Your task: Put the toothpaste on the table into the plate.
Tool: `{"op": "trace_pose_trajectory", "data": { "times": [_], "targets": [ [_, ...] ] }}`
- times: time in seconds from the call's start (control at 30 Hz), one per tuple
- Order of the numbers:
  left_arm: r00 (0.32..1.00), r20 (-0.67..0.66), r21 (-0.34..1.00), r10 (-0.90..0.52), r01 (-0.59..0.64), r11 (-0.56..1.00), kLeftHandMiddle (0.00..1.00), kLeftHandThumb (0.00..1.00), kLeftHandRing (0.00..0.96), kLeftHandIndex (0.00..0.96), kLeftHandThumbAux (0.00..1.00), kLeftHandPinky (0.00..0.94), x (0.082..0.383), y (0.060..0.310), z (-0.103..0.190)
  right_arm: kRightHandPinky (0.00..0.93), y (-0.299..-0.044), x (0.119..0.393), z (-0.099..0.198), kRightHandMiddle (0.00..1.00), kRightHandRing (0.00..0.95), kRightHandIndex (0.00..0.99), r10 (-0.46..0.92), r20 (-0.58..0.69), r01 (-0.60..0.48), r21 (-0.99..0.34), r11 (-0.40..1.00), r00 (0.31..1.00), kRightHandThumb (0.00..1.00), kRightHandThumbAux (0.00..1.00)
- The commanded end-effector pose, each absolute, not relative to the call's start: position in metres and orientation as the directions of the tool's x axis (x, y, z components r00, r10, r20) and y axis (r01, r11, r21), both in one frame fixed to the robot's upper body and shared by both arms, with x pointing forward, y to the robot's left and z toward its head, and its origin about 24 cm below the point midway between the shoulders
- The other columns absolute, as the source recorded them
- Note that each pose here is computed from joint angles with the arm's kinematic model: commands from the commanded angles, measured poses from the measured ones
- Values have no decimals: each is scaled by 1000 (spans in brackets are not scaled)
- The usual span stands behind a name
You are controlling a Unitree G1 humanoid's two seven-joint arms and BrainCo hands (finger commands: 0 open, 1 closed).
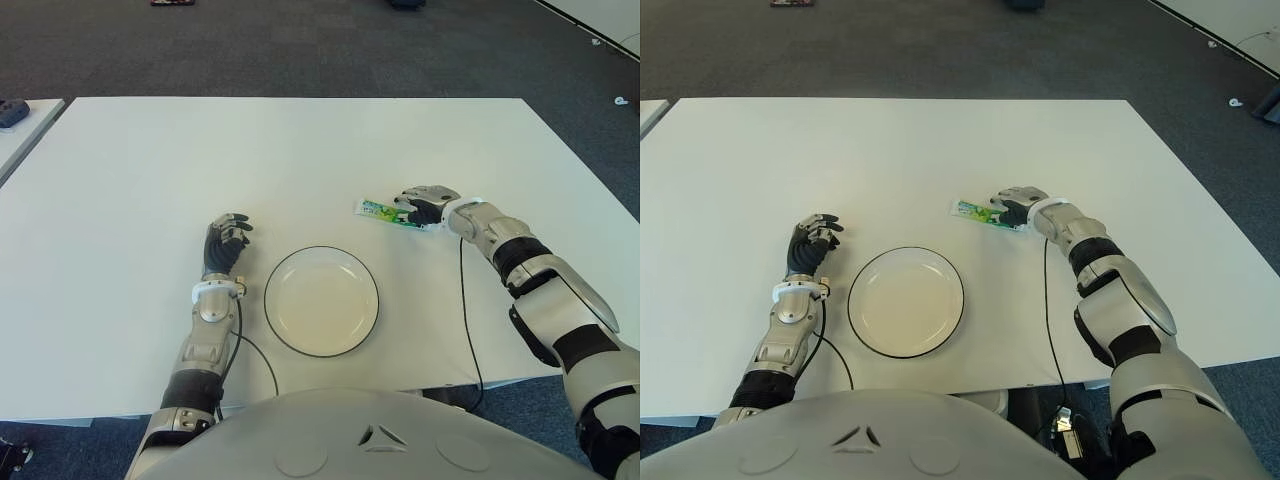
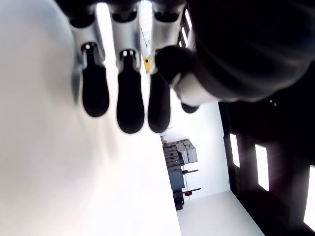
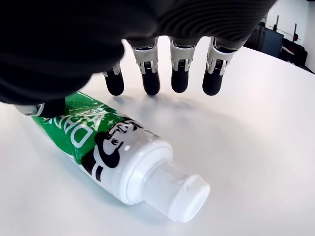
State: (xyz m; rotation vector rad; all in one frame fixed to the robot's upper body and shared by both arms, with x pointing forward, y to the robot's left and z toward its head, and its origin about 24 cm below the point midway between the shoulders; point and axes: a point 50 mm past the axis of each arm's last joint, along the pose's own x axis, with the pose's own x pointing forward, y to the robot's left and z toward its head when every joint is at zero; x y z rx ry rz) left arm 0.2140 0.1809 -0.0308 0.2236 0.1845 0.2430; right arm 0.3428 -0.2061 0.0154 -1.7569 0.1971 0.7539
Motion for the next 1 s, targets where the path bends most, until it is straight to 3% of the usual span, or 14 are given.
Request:
{"op": "trace_pose_trajectory", "data": {
  "times": [0.03, 0.5, 0.7, 1.0],
  "targets": [
    [944, -177, 233, 277, -233, 944, 495, 832, 628, 396, 683, 587, 210, 182, -35, 0, -199, 323, -16, 0, 0, 0, 238, -661, -570, -742, -353, 712, 531, 129],
    [943, -179, 222, 282, -241, 945, 500, 832, 634, 393, 682, 591, 208, 182, -33, 0, -188, 311, -34, 0, 0, 0, 251, -639, -555, -762, -334, 727, 547, 181],
    [940, -186, 219, 285, -243, 945, 498, 832, 631, 394, 682, 581, 207, 183, -34, 0, -171, 302, -44, 0, 0, 0, 262, -586, -508, -803, -311, 767, 486, 350],
    [937, -189, 217, 295, -253, 943, 497, 833, 629, 395, 682, 584, 206, 184, -34, 0, -163, 282, -60, 0, 0, 0, 252, -538, -450, -829, -331, 805, 390, 522]
  ]
}}
